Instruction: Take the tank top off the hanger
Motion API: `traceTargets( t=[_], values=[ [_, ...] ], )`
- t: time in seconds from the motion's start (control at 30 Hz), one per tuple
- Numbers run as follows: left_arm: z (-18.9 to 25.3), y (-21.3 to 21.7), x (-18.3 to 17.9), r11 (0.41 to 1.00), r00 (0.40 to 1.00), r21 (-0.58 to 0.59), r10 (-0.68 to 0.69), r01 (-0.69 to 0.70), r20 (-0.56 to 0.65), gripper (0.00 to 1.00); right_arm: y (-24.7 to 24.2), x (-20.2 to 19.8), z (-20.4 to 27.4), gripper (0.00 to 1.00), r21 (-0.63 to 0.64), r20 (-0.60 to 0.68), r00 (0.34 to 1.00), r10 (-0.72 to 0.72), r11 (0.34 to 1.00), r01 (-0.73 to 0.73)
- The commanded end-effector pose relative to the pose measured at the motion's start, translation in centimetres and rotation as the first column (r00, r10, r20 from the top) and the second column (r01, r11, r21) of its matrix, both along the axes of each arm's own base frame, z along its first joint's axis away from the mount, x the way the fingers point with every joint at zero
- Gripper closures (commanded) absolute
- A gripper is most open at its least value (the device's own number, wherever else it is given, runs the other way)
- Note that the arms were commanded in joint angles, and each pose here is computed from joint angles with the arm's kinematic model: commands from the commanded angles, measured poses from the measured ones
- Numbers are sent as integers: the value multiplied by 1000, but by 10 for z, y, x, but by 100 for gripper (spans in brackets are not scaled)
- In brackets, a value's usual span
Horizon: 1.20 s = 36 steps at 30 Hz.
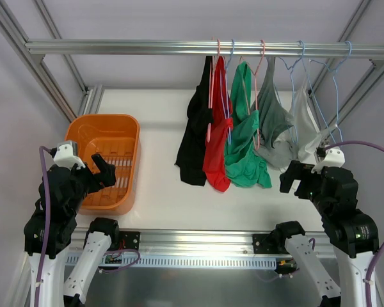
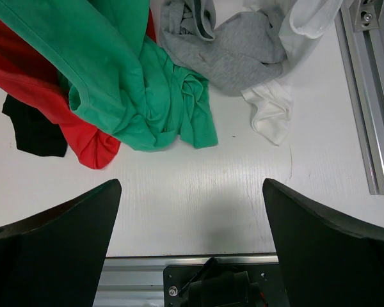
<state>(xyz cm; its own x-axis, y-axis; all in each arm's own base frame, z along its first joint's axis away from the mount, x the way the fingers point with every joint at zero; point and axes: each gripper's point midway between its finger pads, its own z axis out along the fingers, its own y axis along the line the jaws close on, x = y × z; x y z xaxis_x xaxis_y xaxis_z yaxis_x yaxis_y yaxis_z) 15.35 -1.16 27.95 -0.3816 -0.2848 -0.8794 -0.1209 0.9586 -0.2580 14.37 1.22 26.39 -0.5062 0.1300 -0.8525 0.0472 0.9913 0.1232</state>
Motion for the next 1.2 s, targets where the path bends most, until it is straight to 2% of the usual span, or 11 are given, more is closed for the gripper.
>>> traceTargets(
  t=[0.0, 0.13, 0.2, 0.33, 0.47, 0.57, 0.77, 0.83, 0.9, 1.0, 1.17],
  values=[
    [1, -4, 1, 1000, 1000, -3, -26, 26, 2, 1, 2, 7, 14, 0, 13, 41, 999, 1, 1000, -2],
    [1, -4, 1, 1000, 1000, -4, -20, 20, 0, 1, 7, 10, 26, 1, 54, 99, 995, 1, 999, -7],
    [2, -5, 2, 1000, 1000, -12, -25, 25, 3, 1, 21, 7, 37, 1, 117, 174, 983, 57, 990, -78],
    [-2, -8, 5, 999, 1000, -30, -24, 24, -20, 1, 68, 8, 87, 1, 297, 374, 909, 183, 905, -304],
    [-6, -17, 8, 996, 998, -63, -60, 57, -36, 1, 111, 9, 130, 1, 415, 395, 858, 328, 770, -485],
    [-9, -19, 10, 996, 998, -68, -67, 65, -22, 1, 125, 21, 161, 0, 426, 408, 831, 378, 727, -539],
    [-16, -20, 16, 995, 997, -71, -73, 74, 22, 1, 147, 52, 195, 22, 380, 355, 831, 428, 746, -547],
    [-18, -21, 17, 994, 997, -75, -75, 77, 31, 1, 160, 56, 209, 31, 316, 368, 814, 450, 763, -564],
    [-20, -23, 19, 993, 996, -78, -81, 83, 40, 1, 182, 77, 197, 35, 263, 296, 826, 480, 790, -553],
    [-21, -23, 23, 993, 994, -77, -80, 85, 72, 1, 213, 103, 200, 38, 176, 288, 829, 479, 824, -538],
    [-20, -27, 24, 991, 991, -76, -106, 112, 83, 1, 226, 153, 194, 47, 88, 266, 881, 391, 900, -427]
  ],
)
